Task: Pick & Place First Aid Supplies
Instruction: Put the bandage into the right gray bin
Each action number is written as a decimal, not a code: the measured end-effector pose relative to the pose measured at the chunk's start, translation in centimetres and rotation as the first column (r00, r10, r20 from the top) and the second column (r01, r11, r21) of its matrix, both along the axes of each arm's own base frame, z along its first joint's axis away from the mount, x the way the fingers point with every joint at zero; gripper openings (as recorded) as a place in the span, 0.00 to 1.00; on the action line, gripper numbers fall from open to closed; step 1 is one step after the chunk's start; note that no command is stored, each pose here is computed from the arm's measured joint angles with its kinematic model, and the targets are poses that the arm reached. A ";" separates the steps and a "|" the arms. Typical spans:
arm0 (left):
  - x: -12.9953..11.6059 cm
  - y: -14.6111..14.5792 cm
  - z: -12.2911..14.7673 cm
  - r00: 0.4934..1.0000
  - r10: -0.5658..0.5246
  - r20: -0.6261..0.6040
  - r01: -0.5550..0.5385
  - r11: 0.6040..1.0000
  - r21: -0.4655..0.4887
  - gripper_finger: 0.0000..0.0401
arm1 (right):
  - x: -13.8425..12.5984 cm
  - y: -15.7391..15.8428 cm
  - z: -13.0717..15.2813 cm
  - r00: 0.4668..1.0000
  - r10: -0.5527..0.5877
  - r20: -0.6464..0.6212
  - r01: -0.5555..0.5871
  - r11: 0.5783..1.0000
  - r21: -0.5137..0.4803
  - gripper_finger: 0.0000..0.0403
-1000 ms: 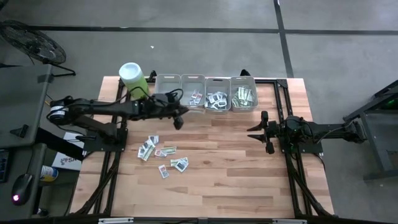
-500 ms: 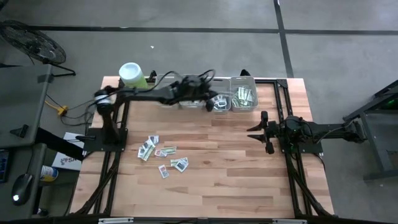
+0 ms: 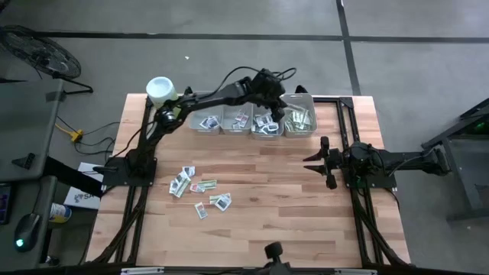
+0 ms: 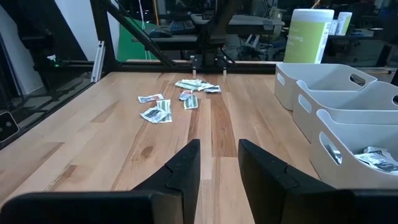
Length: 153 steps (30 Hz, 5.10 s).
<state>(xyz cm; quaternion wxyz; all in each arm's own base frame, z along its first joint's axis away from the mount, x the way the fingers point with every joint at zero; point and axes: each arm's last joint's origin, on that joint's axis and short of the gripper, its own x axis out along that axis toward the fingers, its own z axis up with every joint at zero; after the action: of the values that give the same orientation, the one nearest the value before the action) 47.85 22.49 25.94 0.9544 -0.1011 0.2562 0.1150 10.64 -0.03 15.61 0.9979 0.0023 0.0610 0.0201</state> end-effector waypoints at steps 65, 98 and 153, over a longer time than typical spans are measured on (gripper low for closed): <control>0.4 -3.7 2.2 0.988 -0.070 -0.135 0.084 0.991 0.100 0.00 | 0.1 -0.1 2.2 0.973 -0.009 0.230 0.050 0.984 -0.173 0.26; 0.6 -3.2 2.6 0.992 -0.074 -0.098 0.090 0.981 0.173 0.00 | -0.6 -8.1 0.3 0.740 -0.671 0.043 0.672 0.738 -0.060 0.26; -1.3 -3.6 3.0 0.956 -0.026 -0.291 0.092 0.972 0.217 0.37 | 1.0 -12.1 -0.7 0.696 -0.716 -0.051 0.717 0.697 -0.008 0.00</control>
<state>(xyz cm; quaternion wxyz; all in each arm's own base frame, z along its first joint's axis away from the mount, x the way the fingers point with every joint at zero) 46.55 18.87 28.91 0.9156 0.0344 0.3795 0.1284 11.68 -12.11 14.96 0.9252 0.0326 0.0801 -0.3695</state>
